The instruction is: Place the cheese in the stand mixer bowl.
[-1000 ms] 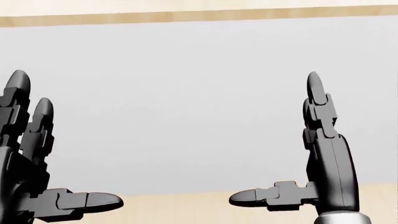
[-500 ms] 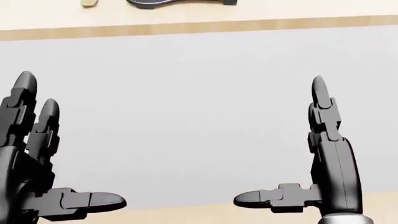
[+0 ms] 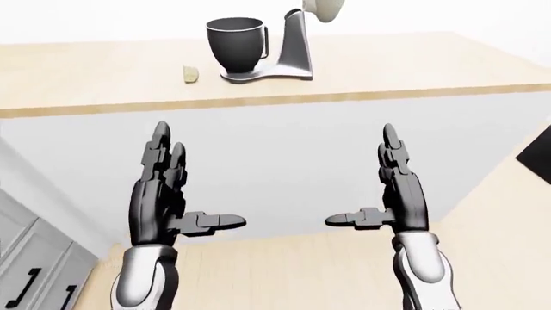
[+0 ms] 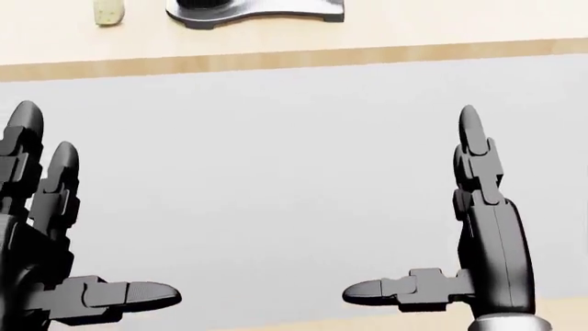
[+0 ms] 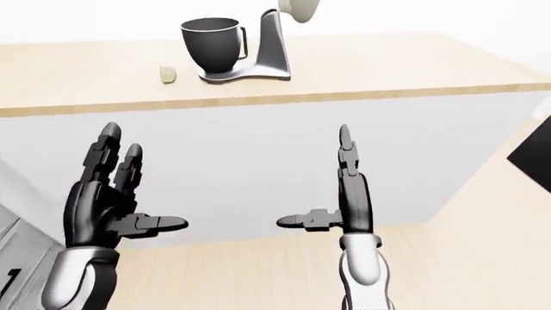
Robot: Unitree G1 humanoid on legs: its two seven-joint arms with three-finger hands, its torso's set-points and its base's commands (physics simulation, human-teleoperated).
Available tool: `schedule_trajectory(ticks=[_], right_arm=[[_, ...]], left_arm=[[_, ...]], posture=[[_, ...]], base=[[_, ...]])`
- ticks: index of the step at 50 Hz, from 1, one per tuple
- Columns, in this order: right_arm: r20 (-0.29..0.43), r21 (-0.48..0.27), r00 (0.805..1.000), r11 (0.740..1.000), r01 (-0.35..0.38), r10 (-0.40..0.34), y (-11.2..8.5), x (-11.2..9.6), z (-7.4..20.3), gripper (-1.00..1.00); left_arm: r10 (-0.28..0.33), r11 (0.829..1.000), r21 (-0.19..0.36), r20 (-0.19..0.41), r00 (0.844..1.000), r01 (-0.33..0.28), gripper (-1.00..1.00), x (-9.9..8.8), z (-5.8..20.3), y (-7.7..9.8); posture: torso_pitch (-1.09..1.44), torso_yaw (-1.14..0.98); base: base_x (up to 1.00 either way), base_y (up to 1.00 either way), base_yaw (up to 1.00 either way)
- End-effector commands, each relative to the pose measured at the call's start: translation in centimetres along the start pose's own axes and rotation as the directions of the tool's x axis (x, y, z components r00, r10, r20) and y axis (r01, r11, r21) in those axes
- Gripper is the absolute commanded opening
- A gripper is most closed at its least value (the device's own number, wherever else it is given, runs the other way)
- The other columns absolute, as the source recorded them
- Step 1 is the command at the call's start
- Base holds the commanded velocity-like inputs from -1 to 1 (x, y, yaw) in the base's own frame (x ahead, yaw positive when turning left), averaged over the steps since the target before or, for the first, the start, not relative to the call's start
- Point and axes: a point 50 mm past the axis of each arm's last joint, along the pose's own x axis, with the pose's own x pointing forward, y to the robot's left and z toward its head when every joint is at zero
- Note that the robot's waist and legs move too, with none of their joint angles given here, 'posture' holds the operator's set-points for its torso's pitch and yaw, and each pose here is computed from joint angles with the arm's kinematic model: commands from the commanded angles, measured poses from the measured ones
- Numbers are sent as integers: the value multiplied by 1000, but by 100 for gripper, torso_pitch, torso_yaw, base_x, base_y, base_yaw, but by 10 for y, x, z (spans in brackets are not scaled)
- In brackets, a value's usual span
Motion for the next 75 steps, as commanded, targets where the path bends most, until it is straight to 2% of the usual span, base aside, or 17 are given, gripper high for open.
schedule_trajectory(ticks=[1,75], right_arm=[[65,4,998,1000,8,-8,0,0,12,100],[68,-9,997,1000,21,-20,-1,0,14,100]], left_arm=[[-5,1000,12,70,998,4,100,0,13,0],[6,1000,2,87,996,-6,100,-2,18,3]], posture=[[0,0],[0,0]], base=[[18,0,0],[12,0,0]])
